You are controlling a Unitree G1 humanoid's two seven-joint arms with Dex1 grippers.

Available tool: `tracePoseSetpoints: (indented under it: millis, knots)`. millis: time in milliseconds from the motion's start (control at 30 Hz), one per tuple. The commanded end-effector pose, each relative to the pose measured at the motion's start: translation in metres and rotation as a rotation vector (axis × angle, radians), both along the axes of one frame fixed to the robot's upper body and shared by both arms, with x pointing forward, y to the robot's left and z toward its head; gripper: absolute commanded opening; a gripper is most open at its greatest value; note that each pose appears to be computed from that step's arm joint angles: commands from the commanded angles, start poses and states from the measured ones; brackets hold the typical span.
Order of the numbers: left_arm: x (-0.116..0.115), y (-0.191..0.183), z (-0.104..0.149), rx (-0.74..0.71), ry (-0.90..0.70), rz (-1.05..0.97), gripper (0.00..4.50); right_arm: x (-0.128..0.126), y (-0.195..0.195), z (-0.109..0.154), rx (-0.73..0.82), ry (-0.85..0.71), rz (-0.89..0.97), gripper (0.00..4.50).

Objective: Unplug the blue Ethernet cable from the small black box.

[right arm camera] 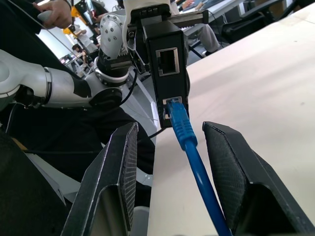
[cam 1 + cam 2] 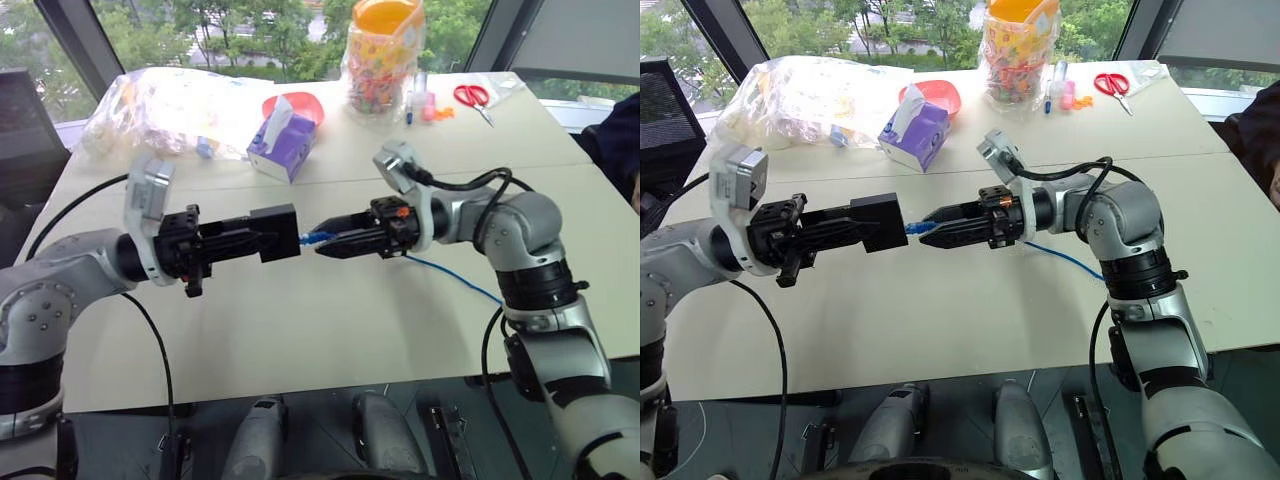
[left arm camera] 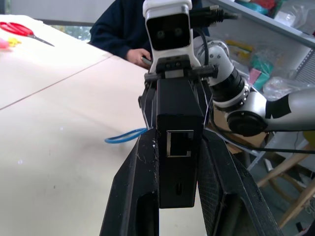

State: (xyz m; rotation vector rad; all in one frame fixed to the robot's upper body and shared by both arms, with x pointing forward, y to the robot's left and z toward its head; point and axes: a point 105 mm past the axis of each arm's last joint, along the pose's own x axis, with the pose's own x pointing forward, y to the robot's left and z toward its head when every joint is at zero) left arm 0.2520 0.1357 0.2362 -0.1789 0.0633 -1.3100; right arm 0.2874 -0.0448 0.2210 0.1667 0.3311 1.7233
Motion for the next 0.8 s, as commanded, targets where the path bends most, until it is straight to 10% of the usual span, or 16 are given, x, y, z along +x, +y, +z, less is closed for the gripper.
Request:
tracePoseSetpoints:
  millis: [33, 533, 733, 800]
  knots:
    - [-0.003, -0.0004, 0.0088, -0.003, -0.048, -0.006, 0.46, -0.0031, 0.0047, 0.009, 0.018, -0.049, 0.021, 2.15]
    - [-0.0029, -0.0023, 0.0067, -0.006, -0.044, 0.0, 0.46, -0.0031, 0.0116, 0.0144, 0.028, -0.06, 0.034, 2.15]
    - [-0.003, -0.0033, 0.0066, -0.01, -0.044, 0.0, 0.46, -0.0026, 0.0118, 0.0142, 0.025, -0.062, 0.033, 0.07]
    - [-0.0034, -0.0038, 0.0063, -0.01, -0.043, -0.002, 0.46, -0.0025, 0.0115, 0.0141, 0.024, -0.062, 0.033, 0.07]
